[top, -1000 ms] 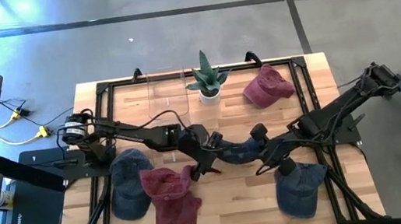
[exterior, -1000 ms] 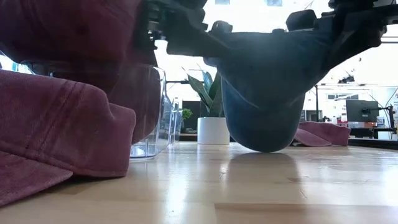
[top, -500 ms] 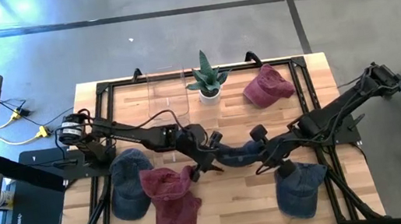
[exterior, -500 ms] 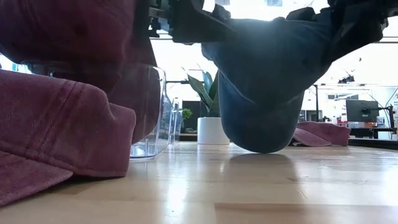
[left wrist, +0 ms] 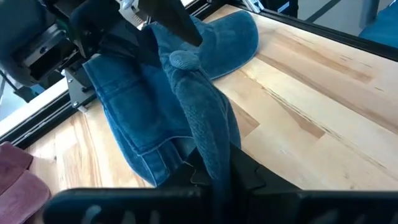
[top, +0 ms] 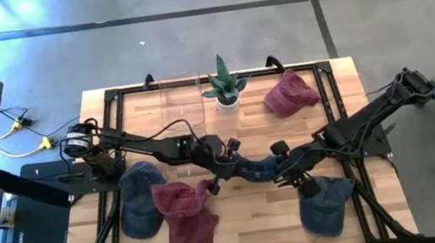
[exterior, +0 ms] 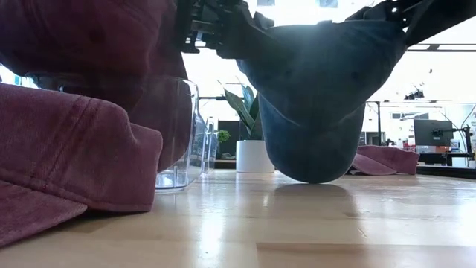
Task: Pick & Place hat
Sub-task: Put the top blue cap into the top transparent bin
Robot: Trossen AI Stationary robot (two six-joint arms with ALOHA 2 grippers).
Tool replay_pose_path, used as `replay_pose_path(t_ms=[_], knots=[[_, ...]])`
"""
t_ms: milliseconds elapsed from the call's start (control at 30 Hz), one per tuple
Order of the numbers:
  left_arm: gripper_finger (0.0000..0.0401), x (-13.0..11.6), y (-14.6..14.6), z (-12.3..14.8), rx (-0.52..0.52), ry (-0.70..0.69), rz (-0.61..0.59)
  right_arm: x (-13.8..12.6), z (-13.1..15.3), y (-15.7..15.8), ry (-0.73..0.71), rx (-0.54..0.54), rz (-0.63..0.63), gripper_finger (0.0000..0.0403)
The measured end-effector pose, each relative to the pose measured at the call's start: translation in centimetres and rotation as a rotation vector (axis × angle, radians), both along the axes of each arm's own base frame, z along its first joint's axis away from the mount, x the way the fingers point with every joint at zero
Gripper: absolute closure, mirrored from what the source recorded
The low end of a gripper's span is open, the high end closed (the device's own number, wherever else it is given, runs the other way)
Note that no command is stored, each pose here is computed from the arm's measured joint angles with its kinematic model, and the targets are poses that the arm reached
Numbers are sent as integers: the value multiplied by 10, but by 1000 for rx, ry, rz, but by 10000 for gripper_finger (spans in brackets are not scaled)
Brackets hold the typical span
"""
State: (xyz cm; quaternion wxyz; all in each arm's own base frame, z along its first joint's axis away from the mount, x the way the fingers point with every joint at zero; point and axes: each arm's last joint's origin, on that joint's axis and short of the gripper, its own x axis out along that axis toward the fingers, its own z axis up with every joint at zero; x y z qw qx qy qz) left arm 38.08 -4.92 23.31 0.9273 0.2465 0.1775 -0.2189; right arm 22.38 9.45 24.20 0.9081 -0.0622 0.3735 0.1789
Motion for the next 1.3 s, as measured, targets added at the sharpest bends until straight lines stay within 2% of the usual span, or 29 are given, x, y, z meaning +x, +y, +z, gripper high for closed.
replay_pose_path(t_ms=[100,200,333,467,533,633,800,1033,1133,1300], knots=[[374,0,0,0,-1,0,0,1,0,-1,-3,1,-77,251],[366,1,0,2,-18,-13,7,1,0,-2,-3,2,-113,273],[339,1,-1,4,-92,-14,-5,1,0,-2,0,12,-112,327],[300,1,-3,4,-119,-2,-51,1,0,-2,-1,7,-106,388],[286,0,-3,2,-115,21,-51,1,0,-2,-1,3,-100,395],[280,-1,-2,0,-98,65,-29,1,0,-2,-2,1,-97,383],[300,1,-2,16,-75,166,-6,1,0,-2,-7,-12,-76,395],[363,1,-2,38,-34,259,-26,1,1,-1,-20,-17,-51,392],[392,1,-2,54,-7,275,-57,4,5,-2,-77,-34,-21,398],[393,-4,-1,82,1,334,-60,1,24,-13,-202,-41,-24,397]])
